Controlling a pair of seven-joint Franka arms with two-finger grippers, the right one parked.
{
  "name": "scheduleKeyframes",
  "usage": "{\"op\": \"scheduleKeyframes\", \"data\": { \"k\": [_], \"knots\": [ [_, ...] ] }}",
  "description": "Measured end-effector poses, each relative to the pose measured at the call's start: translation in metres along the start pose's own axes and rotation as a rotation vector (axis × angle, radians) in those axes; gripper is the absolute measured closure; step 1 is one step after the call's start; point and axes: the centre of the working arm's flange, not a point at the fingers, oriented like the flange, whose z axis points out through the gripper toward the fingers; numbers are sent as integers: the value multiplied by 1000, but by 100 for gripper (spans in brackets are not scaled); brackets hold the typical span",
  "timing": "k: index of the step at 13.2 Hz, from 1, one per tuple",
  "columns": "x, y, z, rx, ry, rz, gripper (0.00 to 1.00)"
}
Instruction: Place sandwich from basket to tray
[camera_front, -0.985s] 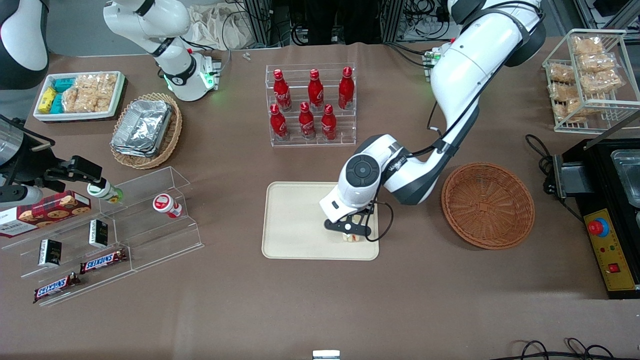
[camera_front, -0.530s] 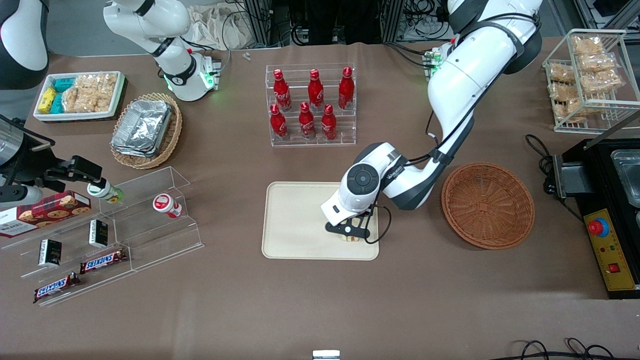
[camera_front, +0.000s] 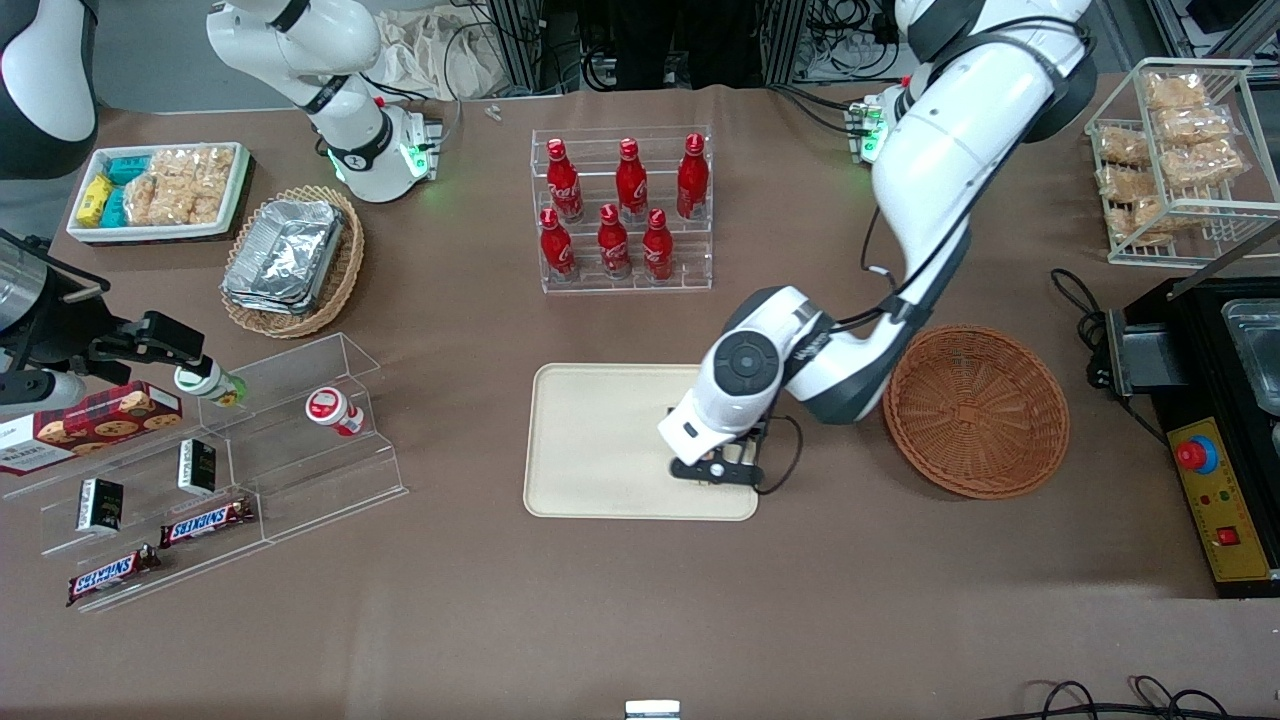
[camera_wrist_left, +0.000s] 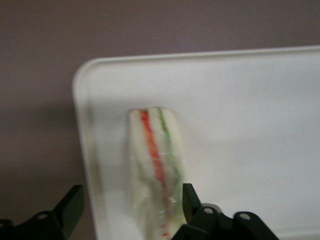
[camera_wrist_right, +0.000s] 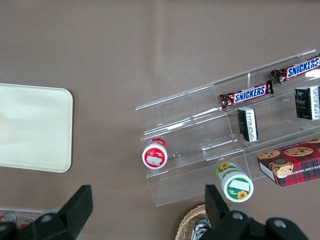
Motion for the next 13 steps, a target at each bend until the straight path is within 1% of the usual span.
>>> {"op": "scheduleKeyframes", "data": {
  "k": [1, 2, 3, 5, 6, 11, 12, 13],
  "knots": [
    [4, -15, -25, 24, 2, -20, 0],
    [8, -32, -52, 48, 3, -46, 0],
    [10, -50, -77, 59, -2, -79, 0],
    [11, -83, -118, 65, -15, -142, 0],
    [9, -96, -136, 75, -15, -163, 0],
    [-15, -141, -199, 124, 45, -227, 0],
    [-20, -153, -211, 118, 52, -252, 0],
    [-25, -167, -224, 104, 57, -284, 0]
  ]
}}
